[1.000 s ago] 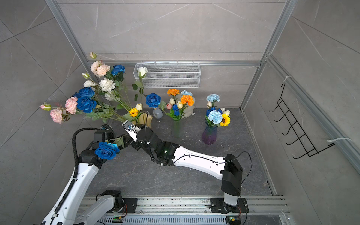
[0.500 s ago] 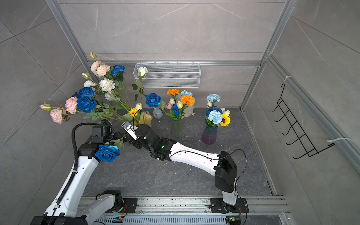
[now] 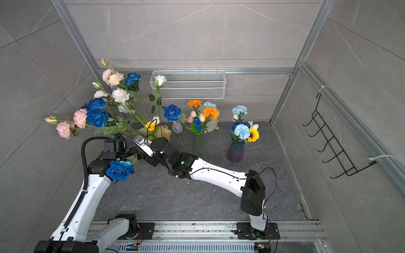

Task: Pick out blue flowers from the vase
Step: Pick up the flower from the vase.

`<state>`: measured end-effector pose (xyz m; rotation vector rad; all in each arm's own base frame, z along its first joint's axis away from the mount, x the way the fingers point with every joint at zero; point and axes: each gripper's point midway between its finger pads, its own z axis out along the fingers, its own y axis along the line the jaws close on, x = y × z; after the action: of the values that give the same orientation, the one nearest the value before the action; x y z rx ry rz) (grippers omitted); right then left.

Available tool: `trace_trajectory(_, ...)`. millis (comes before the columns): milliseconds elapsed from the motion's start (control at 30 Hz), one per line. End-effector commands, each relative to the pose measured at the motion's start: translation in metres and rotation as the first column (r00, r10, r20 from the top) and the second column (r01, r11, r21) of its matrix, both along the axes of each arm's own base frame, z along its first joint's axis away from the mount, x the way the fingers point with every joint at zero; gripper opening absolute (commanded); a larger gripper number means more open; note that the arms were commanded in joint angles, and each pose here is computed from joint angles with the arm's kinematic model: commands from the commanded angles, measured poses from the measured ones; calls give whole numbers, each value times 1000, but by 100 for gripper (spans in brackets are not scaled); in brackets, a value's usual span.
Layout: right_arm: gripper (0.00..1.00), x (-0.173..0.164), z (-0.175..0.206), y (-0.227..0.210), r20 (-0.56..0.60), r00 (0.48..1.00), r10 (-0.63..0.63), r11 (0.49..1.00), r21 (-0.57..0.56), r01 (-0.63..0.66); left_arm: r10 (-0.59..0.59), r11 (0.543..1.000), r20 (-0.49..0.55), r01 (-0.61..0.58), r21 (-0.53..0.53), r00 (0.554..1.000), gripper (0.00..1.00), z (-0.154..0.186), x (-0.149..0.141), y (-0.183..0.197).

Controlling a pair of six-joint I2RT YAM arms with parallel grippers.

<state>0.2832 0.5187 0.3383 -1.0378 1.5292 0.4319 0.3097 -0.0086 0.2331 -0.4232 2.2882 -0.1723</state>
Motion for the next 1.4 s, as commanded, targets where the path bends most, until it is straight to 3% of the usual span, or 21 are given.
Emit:
trace_trajectory(0,55,2,-2,13,-19,999,28,999,19,-28,-27,1000,49,28,-8,998,93,21,6,-3)
trace_trajectory(267,55,0,-4,19,-47,998,44,999,30,-43,-28,999,53,30,-37,998,93,29,6,0)
trace_trajectory(500,64,14,2,-13,17,995,-100,995,-16,101,-37,999,47,39,-25,998,93,31,8,1)
trace_trajectory(767,69,16,1,-38,51,986,-158,984,-69,161,-38,999,38,38,-6,999,93,32,7,3)
trace_trajectory(967,70,6,-25,-32,4,996,-90,985,-149,90,-34,999,35,33,24,999,93,36,3,7)
trace_trajectory(1367,82,-15,-27,1,-55,996,64,989,-129,-71,-24,997,30,22,71,999,93,43,-4,14)
